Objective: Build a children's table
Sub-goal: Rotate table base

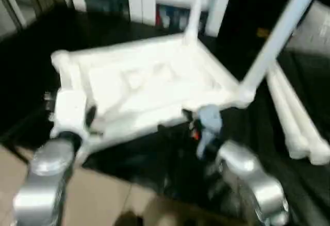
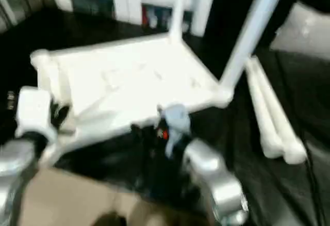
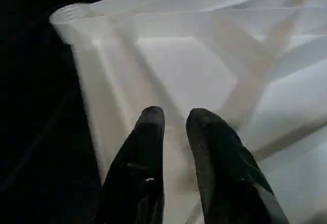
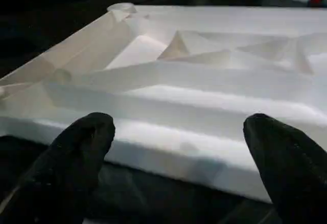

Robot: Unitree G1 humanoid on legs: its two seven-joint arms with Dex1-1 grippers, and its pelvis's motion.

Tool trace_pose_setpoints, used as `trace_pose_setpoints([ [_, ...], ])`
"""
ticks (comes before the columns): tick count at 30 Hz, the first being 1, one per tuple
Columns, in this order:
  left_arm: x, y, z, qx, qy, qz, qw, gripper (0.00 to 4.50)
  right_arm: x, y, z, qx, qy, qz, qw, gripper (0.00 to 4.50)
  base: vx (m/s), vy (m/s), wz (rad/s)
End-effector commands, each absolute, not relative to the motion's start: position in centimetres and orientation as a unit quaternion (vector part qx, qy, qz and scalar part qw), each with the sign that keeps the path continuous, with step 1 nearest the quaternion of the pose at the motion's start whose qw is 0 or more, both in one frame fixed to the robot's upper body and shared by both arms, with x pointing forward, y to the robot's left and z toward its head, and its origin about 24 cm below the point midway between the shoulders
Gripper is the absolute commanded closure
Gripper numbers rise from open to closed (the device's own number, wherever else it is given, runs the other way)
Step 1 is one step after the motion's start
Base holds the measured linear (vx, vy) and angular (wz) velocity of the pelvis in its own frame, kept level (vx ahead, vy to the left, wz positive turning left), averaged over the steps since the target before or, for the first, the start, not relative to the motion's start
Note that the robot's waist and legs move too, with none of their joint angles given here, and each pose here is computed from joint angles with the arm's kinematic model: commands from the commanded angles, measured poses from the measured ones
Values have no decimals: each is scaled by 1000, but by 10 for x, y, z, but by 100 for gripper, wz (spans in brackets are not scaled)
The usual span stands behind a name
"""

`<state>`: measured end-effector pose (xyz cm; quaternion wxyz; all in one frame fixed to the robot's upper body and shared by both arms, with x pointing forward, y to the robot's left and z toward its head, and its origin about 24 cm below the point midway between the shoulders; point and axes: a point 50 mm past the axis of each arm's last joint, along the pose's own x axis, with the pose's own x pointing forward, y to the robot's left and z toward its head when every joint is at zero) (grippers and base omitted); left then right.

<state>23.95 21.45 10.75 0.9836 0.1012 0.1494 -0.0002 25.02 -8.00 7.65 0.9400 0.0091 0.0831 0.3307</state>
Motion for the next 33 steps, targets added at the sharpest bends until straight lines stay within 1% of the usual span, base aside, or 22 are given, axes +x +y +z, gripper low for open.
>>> trace_pose_setpoints([
  [1,242,216,107,99,158,-16,982,333,251,-90,73,-8,100,303,948,0,0,0,0],
  [4,247,228,105,139,175,-16,975,333,254,-97,72,-22,112,272,955,0,-61,-56,-3],
  [8,253,239,104,162,191,-13,968,333,255,-99,72,-32,119,269,955,0,-44,-65,-1],
  [10,260,248,103,192,192,1,962,333,255,-100,73,-39,123,266,955,0,-17,-26,-1],
  [12,265,253,103,211,192,2,959,333,256,-100,73,-45,124,266,955,0,0,0,0],
  [15,276,258,94,239,202,-20,950,333,257,-99,73,-52,129,266,954,0,0,0,0],
  [16,277,259,94,242,203,-22,948,333,257,-99,73,-53,129,265,954,0,0,0,0],
  [20,288,268,87,297,216,-29,930,333,258,-99,70,-68,136,263,953,0,0,0,0],
  [23,296,265,80,294,226,-66,926,333,260,-102,64,-77,153,253,952,0,0,0,0],
  [25,298,263,76,302,240,-92,918,333,264,-105,59,-88,164,240,953,0,0,0,0],
  [31,297,256,69,322,281,-163,889,333,277,-118,48,-118,189,192,956,0,0,0,0],
  [33,292,247,69,313,296,-215,876,333,284,-122,43,-126,198,177,956,0,0,0,0],
])
